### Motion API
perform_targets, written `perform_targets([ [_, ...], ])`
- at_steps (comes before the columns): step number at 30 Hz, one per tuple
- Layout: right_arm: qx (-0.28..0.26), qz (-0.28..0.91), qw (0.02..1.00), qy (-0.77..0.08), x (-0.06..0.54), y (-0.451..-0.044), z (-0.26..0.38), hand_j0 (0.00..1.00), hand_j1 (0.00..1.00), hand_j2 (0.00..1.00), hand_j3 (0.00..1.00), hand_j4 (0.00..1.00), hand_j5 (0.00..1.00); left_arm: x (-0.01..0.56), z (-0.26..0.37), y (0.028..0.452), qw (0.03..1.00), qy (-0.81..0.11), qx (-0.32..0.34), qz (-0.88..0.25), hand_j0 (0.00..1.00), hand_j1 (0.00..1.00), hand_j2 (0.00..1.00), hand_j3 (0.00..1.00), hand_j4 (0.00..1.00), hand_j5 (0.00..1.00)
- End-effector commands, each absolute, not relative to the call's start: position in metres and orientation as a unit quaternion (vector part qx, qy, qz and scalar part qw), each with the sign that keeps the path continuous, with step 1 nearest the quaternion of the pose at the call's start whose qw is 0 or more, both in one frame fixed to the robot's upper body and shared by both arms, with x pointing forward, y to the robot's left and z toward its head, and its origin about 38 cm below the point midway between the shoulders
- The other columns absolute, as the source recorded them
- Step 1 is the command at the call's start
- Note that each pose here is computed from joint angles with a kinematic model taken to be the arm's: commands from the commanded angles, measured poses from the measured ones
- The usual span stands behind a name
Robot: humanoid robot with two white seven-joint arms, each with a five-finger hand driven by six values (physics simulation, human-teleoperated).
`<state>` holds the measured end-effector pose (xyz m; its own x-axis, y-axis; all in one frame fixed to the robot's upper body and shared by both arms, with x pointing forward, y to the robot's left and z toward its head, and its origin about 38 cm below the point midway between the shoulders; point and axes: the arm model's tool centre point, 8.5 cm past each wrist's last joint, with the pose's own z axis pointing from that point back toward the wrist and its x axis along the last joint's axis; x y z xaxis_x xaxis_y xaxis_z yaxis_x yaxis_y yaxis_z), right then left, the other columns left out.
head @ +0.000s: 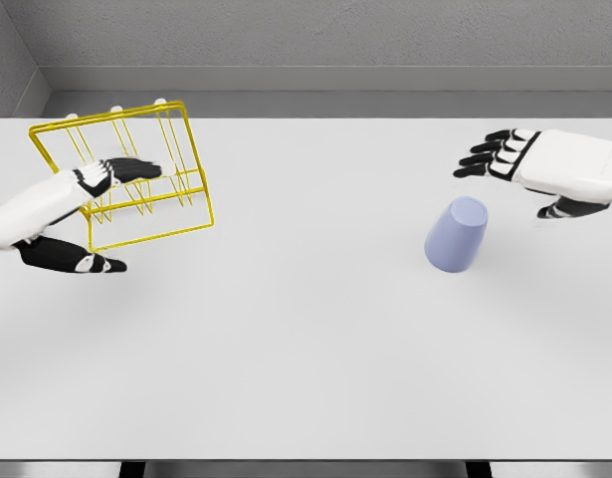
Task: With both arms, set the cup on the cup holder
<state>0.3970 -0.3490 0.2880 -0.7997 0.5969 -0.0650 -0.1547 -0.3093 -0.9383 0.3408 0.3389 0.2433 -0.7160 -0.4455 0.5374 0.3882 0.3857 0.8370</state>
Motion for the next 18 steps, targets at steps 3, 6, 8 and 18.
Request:
perform_targets([
  [3, -0.187, 0.797, 0.254, -0.514, 0.417, -0.337, 0.260, 1.00, 1.00, 1.00, 1.00, 1.00, 1.00, 0.332, 0.239, 0.329, 0.418, -0.768, -0.058, -0.482, 1.00, 1.00, 1.00, 1.00, 1.00, 1.00],
  [6, -0.183, 0.805, 0.244, -0.509, 0.423, -0.326, 0.256, 1.00, 1.00, 1.00, 1.00, 1.00, 1.00, 0.330, 0.229, 0.328, 0.444, -0.771, -0.080, -0.449, 1.00, 1.00, 1.00, 1.00, 1.00, 1.00],
  [8, -0.175, 0.812, 0.248, -0.499, 0.426, -0.323, 0.243, 1.00, 1.00, 1.00, 1.00, 1.00, 1.00, 0.324, 0.216, 0.327, 0.472, -0.757, -0.105, -0.439, 1.00, 1.00, 1.00, 1.00, 1.00, 1.00],
  [18, -0.162, 0.829, 0.254, -0.472, 0.431, -0.316, 0.211, 1.00, 1.00, 1.00, 1.00, 1.00, 1.00, 0.309, 0.188, 0.328, 0.514, -0.721, -0.134, -0.445, 1.00, 1.00, 1.00, 1.00, 1.00, 1.00],
])
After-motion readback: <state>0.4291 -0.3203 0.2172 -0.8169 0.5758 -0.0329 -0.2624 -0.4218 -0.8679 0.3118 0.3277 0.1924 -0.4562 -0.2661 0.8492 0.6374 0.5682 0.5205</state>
